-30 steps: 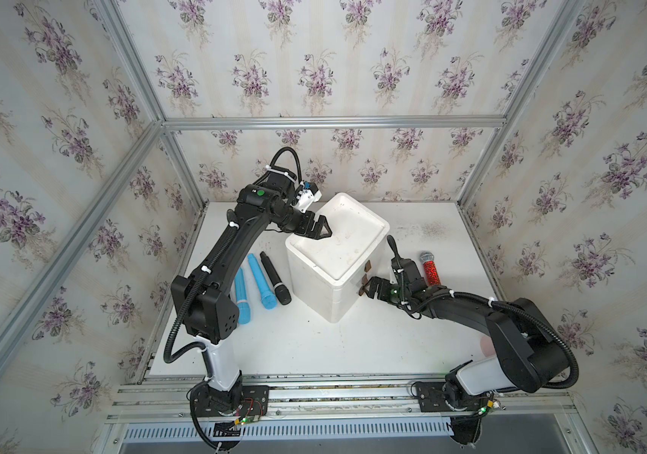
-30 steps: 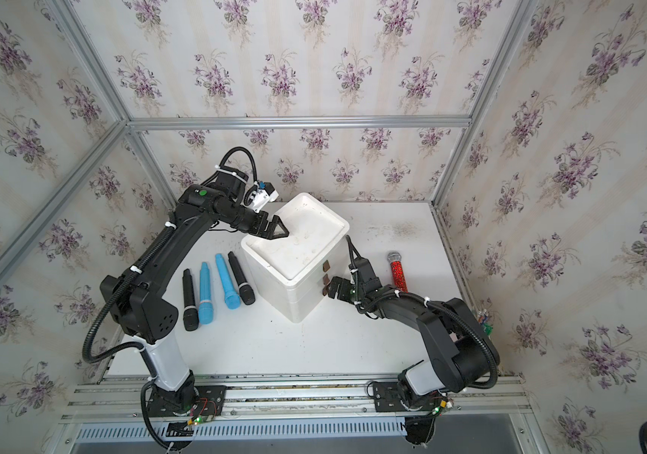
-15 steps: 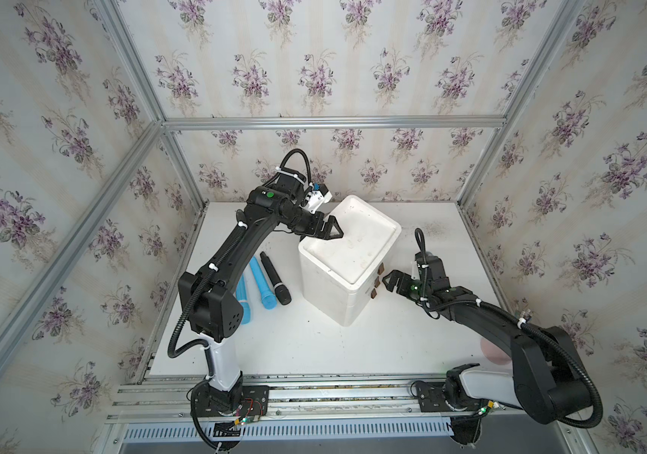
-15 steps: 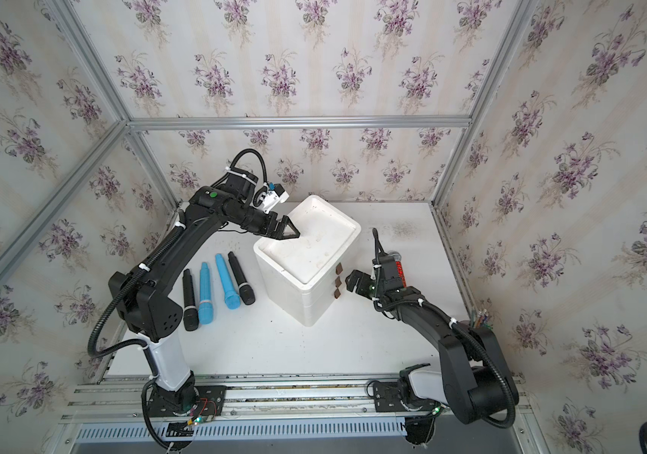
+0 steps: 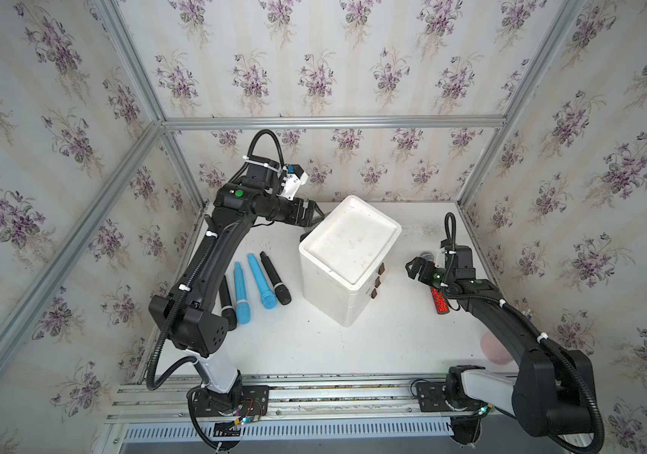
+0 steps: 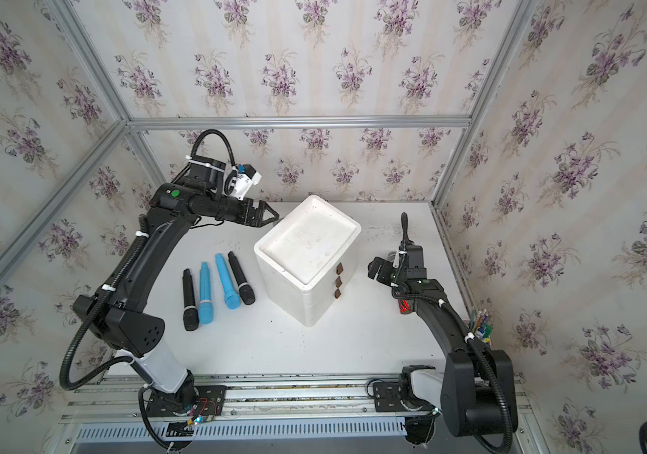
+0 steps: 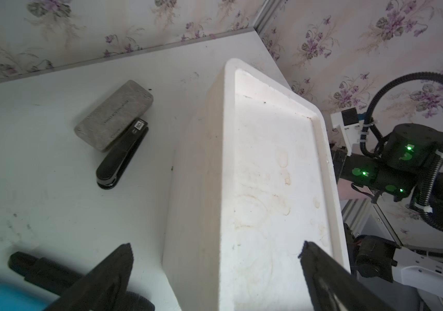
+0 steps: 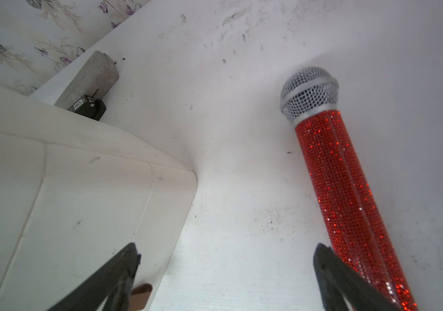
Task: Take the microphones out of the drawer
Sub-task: Close the drawer of the storage box, then reset both arms
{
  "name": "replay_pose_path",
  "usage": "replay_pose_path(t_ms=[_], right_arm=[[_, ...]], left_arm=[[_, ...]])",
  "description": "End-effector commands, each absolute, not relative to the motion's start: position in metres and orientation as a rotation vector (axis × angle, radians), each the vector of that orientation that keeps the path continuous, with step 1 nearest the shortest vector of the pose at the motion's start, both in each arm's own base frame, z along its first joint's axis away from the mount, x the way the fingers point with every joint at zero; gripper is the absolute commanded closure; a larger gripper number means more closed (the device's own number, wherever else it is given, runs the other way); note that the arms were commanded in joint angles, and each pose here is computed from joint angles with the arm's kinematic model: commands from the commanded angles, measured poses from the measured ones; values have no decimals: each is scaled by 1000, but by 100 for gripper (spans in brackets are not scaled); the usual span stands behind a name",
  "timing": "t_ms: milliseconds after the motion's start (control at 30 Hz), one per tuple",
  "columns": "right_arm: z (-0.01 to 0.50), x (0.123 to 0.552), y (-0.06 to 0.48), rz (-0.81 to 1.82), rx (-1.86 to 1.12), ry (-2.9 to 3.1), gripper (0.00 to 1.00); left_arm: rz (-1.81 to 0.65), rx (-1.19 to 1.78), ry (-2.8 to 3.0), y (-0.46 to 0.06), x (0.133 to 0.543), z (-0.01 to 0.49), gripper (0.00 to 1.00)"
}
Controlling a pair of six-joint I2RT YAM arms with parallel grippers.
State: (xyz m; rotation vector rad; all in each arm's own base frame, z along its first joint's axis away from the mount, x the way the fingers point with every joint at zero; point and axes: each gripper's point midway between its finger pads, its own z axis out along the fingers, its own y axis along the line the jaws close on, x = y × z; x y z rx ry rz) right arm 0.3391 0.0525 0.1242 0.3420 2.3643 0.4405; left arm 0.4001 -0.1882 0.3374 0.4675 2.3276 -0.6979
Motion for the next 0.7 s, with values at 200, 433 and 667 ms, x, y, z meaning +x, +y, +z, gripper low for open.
replay_pose_path(t_ms=[200,433,667], right_arm=[[143,370,35,256,192,2286,0],[143,389,18,157,213,2137,0],[144,407,8,44,130,1959,0]], left_arm=[[-102,85,2295,-74,426,332,1],[148,-44,2074,-29,414,323,1],[232,-119,2101,9,394,275,1]])
